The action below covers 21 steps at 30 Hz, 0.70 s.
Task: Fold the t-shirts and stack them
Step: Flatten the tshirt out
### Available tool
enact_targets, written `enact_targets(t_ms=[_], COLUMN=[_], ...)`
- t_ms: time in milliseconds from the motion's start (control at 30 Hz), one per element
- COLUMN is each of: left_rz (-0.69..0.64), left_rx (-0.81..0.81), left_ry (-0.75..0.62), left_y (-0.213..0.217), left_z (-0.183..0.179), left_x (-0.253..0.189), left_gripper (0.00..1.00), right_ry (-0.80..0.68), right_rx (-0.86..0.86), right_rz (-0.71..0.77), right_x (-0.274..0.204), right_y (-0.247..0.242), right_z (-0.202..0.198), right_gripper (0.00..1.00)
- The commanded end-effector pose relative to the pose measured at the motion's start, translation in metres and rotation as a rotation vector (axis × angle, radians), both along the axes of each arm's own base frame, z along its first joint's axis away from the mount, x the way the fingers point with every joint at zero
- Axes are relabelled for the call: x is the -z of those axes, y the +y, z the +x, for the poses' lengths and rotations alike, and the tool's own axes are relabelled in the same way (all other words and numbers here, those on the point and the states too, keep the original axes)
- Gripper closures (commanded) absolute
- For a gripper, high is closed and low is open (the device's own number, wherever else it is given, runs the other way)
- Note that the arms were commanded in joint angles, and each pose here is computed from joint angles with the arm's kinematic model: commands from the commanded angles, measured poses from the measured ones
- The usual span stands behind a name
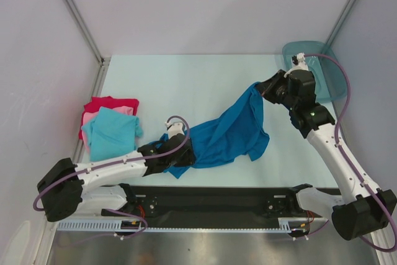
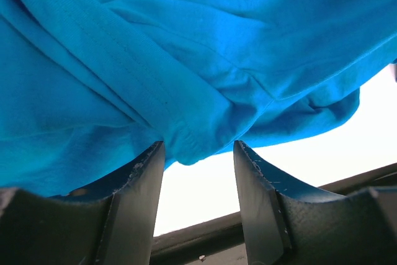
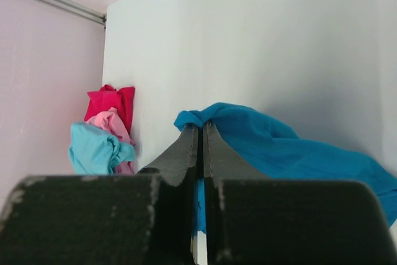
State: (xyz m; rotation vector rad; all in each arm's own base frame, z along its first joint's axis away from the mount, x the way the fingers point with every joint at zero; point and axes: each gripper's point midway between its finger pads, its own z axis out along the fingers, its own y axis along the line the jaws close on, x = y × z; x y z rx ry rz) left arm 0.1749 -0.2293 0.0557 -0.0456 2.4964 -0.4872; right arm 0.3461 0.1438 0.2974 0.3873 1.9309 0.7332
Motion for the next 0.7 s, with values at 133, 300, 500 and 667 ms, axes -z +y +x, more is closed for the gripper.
enact_targets(t_ms=[133,300,500,667], left_rz=[-0.024,-0.017,-0.010,-0.009], left_rx=[-0.010,-0.001,0.002,0.013], left_ry=[-0.007,-0.001,-0.011,-0.023], left_y=[-0.005,-0.011,-0.014,-0.023], left_z=[0.002,0.004,0.009,0.015], left_x=[0.004,0.009,0.011,0.007], left_gripper=[0.49,0.49,0.51,0.93], right_ry=[-0.071,-0.083,-0.069,-0.059], right_rx=[-0.009,-0.006,0.000,0.002], right_rz=[0.044,0.043,0.038,0.032], right_x=[-0.025,-0.030,-0.024,-0.019], right_y=[-0.001,-0.004,-0.008,-0.009], right_z=[-0.003,-0.004,-0.002,-0.002], right_gripper=[1.00,1.00,1.00,1.00])
